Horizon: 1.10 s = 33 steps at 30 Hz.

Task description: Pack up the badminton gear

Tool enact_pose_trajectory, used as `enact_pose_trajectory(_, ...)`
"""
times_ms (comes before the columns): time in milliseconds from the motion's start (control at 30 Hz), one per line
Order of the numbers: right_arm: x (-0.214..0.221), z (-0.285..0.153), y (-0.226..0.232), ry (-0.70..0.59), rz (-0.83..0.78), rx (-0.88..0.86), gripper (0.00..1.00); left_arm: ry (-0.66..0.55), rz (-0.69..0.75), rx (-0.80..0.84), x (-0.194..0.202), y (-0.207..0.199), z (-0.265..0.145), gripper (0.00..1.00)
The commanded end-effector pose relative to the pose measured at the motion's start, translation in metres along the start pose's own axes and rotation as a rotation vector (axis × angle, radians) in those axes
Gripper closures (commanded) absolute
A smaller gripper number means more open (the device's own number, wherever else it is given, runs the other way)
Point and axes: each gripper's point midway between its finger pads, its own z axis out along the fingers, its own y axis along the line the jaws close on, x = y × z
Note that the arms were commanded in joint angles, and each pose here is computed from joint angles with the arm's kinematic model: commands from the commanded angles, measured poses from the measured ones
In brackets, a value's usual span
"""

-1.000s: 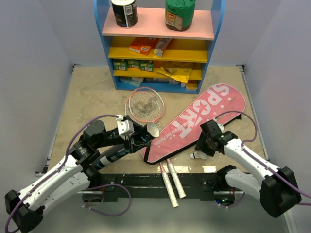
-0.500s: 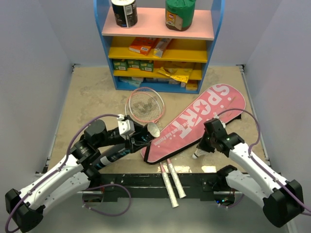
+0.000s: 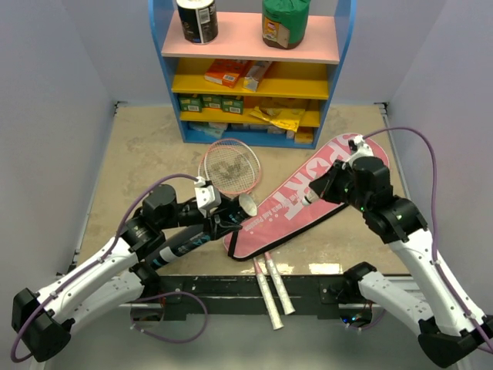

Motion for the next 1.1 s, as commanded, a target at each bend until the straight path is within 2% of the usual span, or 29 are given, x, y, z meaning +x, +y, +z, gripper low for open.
enact_pose_trajectory(0, -0.039, -0.023, 0.061, -0.076, -0.12, -0.251, 1.0, -0.059, 0.037, 0.025, -0.023, -0.003, 0.001, 1.0)
enact_pose_trajectory(167, -0.05, -0.031, 0.101, -0.072, -0.128, -0.415, 1.0, -0.076, 0.024, 0.046, -0.026, -0.007, 0.002, 1.0)
enact_pose_trajectory(400, -0.041, -0.038, 0.161, -0.04, -0.128, -0.632, 1.0, -0.117, 0.004, 0.079, -0.033, -0.012, 0.005, 1.0)
enact_pose_trajectory(567, -0.022, -0.035, 0.191, 0.007, -0.145, -0.689, 1.0, -0.121, -0.002, 0.065, -0.038, -0.009, 0.006, 1.0)
enact_pose_trajectory(833, 0.015, -0.028, 0.21, 0.079, -0.171, -0.718, 1.0, -0.123, 0.007, 0.012, -0.043, 0.0, 0.004, 1.0)
enact_pose_trajectory(1067, 0.046, -0.023, 0.203, 0.132, -0.148, -0.707, 1.0, -0.147, 0.033, -0.018, -0.058, 0.002, -0.002, 1.0)
